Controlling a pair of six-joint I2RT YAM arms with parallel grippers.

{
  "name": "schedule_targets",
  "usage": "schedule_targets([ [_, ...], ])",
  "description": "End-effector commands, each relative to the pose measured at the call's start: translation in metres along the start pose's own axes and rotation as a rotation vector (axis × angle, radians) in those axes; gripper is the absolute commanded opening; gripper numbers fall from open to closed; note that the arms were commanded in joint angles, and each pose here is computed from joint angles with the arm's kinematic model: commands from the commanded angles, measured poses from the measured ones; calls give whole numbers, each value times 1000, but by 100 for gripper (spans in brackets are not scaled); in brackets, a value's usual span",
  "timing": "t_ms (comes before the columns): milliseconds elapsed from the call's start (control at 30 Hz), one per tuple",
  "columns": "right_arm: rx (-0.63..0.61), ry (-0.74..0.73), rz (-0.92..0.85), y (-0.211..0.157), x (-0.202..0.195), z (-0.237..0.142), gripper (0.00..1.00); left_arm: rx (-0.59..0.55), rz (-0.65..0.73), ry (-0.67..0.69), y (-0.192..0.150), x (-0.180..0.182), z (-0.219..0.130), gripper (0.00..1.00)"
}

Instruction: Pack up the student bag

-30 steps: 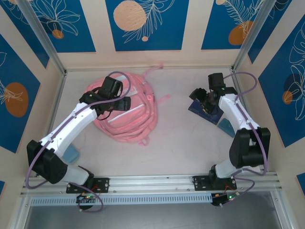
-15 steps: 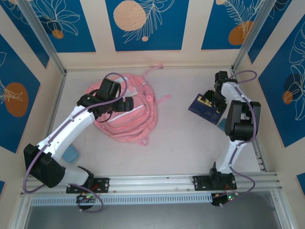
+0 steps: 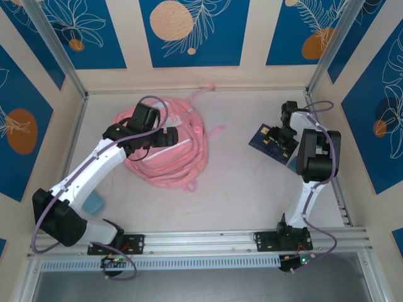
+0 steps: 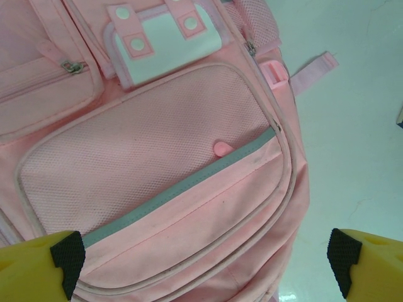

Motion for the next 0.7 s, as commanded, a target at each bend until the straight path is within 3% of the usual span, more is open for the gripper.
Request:
schedule_targets([
  [0, 116, 15, -6, -27, 0, 16, 84, 7, -30, -40, 4, -6, 3, 100],
  [367, 197, 104, -44, -79, 25, 12, 81, 57, -72, -117, 0, -20, 18, 100],
  [667, 236, 124, -75, -155, 44, 13, 79, 103, -140, -217, -7, -39, 32, 100],
])
Point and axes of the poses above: each hand's point on the last joint's axis, 136 mm out from that joint toward the fingers, its own z axis out along the fingers, its own x axis along the line the jaws close on, y = z × x, the point moved 2 cm from there along -z, back along the fingers, and after that the axes turned 1 degree about z, right-handed, at the moved point
